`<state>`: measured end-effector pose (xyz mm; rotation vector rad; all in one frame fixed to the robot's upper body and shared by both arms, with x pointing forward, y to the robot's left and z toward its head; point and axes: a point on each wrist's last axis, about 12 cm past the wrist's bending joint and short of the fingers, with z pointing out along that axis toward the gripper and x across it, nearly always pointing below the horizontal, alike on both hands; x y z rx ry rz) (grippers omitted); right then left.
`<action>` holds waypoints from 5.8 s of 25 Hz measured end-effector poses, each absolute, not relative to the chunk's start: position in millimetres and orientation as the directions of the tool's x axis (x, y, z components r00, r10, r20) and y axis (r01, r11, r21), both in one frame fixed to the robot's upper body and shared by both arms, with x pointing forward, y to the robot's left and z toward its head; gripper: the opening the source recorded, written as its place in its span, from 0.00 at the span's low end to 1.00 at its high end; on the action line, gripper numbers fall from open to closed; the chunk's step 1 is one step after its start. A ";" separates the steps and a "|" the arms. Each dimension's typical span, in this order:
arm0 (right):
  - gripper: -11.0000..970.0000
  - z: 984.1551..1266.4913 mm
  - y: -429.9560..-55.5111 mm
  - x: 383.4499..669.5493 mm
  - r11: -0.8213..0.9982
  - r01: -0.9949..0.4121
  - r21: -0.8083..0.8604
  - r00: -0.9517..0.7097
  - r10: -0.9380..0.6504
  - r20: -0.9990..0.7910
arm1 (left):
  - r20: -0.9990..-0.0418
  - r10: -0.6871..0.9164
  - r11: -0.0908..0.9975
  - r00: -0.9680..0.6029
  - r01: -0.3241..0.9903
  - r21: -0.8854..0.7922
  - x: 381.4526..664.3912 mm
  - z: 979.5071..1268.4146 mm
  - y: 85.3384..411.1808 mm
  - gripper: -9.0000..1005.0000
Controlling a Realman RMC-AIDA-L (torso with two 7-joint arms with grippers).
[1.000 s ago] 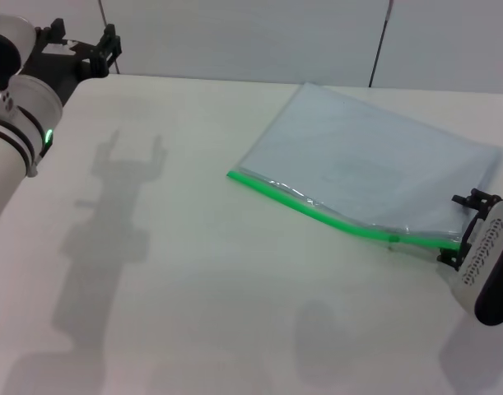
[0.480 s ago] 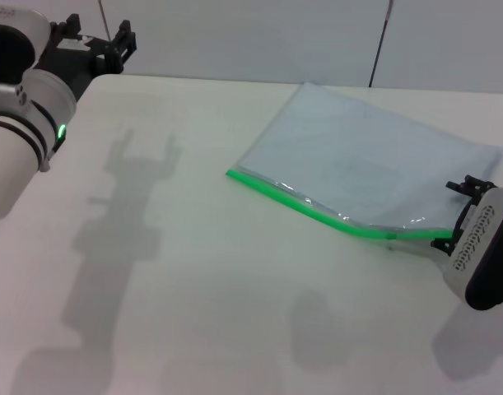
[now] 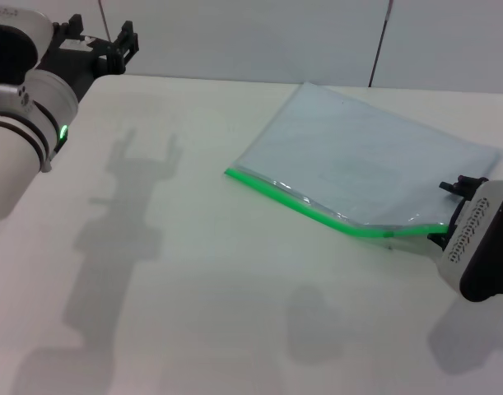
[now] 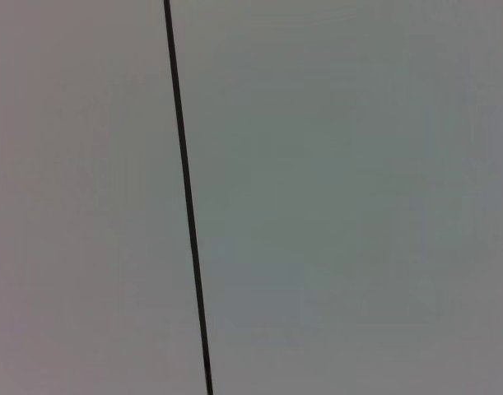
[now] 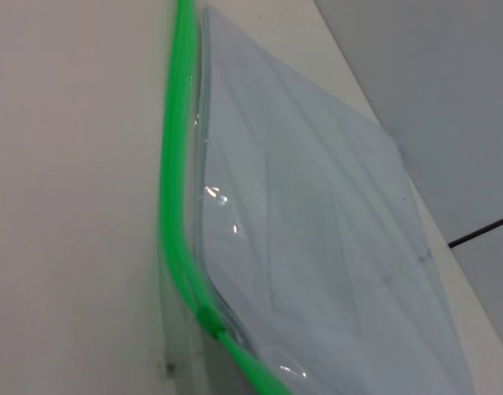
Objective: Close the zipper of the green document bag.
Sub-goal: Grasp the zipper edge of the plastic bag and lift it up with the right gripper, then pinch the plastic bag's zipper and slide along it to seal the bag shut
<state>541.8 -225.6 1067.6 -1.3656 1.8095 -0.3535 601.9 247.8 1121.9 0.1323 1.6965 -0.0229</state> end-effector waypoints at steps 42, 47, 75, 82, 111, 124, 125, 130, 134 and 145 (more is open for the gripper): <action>0.08 1132.7 -205.0 526.6 0.433 -0.625 -0.649 -0.069 -0.859 -0.507 | -0.838 0.546 0.566 -0.007 0.740 0.362 584.8 1152.5 166.8 0.74; 0.07 1136.4 -201.7 526.6 0.447 -0.634 -0.632 -0.063 -0.844 -0.533 | -0.802 0.592 0.480 0.074 0.767 0.425 582.6 1153.4 156.1 0.74; 0.06 1145.9 -196.9 524.9 0.438 -0.632 -0.640 -0.040 -0.842 -0.537 | -0.729 0.628 0.288 0.274 0.788 0.544 579.1 1143.6 124.8 0.63; 0.06 1146.7 -196.4 525.7 0.437 -0.631 -0.641 -0.038 -0.843 -0.537 | -0.741 0.602 0.282 0.297 0.789 0.546 580.2 1139.0 119.9 0.62; 0.06 1145.9 -196.1 528.1 0.434 -0.632 -0.641 -0.038 -0.845 -0.534 | -0.637 0.678 0.241 0.366 0.709 0.663 576.0 1116.4 102.5 0.50; 0.06 1142.6 -196.8 528.6 0.433 -0.639 -0.636 -0.047 -0.847 -0.530 | -0.675 0.639 0.263 0.368 0.721 0.642 568.9 1121.8 94.9 0.49; 0.06 1142.5 -196.8 528.6 0.433 -0.639 -0.636 -0.047 -0.847 -0.530 | -0.677 0.639 0.264 0.366 0.722 0.640 568.1 1121.2 95.2 0.49; 0.06 1141.1 -197.3 528.6 0.433 -0.641 -0.634 -0.050 -0.848 -0.528 | -0.681 0.641 0.271 0.354 0.726 0.632 566.1 1118.3 97.9 0.49; 0.06 1139.5 -197.9 528.7 0.433 -0.643 -0.632 -0.054 -0.849 -0.526 | -0.683 0.643 0.274 0.348 0.727 0.629 565.2 1116.6 99.7 0.48; 0.06 1141.1 -197.3 528.7 0.432 -0.641 -0.634 -0.049 -0.848 -0.528 | -0.685 0.645 0.289 0.338 0.722 0.629 566.3 1116.7 103.4 0.42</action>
